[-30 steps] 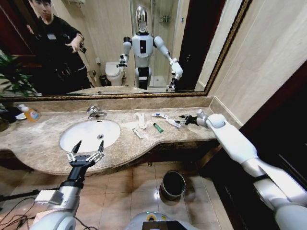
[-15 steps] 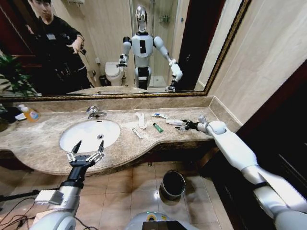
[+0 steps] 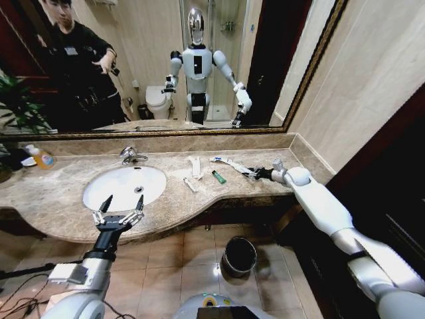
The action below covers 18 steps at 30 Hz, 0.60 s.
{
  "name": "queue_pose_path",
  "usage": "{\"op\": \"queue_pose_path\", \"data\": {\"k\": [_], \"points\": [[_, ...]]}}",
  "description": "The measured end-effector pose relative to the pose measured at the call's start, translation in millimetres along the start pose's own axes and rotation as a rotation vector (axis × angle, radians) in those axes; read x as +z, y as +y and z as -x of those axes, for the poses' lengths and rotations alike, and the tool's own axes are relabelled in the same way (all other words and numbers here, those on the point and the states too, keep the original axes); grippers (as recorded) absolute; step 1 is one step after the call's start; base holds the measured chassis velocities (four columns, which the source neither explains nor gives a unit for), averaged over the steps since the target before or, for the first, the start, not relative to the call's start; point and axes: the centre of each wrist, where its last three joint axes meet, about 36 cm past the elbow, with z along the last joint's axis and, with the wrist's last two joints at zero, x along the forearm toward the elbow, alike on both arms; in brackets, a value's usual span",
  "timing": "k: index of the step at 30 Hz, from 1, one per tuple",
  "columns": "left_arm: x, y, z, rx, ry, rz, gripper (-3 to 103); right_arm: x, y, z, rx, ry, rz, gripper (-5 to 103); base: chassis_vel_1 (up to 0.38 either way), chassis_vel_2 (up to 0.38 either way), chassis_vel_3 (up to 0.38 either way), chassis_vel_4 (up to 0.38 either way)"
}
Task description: Pick up the trash from the sink and place it in the trash bin.
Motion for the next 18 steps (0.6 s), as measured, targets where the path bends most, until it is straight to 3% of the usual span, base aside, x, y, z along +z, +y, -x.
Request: {"op": "queue_pose_path", "data": {"k": [4, 8, 12, 18], "points": [[0, 0.0, 0, 0.0, 0.0, 0.0, 100, 0, 1, -2, 0.023, -0.019, 0.005, 24, 0.0, 0.0, 0.0, 0.0], [0, 0.0, 0, 0.0, 0.0, 0.0, 100, -7, 6, -9, 0.08, -0.109, 0.038, 24, 0.0, 0.0, 0.0, 0.0], [0, 0.0, 0, 0.0, 0.0, 0.0, 100, -14, 23, -25, 0.204, -0.256, 0.107, 24, 0.0, 0.0, 0.0, 0.0], [0, 0.0, 0, 0.0, 0.0, 0.0, 100, -12, 56, -54, 0.296, -0.337, 0.127, 24, 0.0, 0.0, 0.0, 0.0]]}}
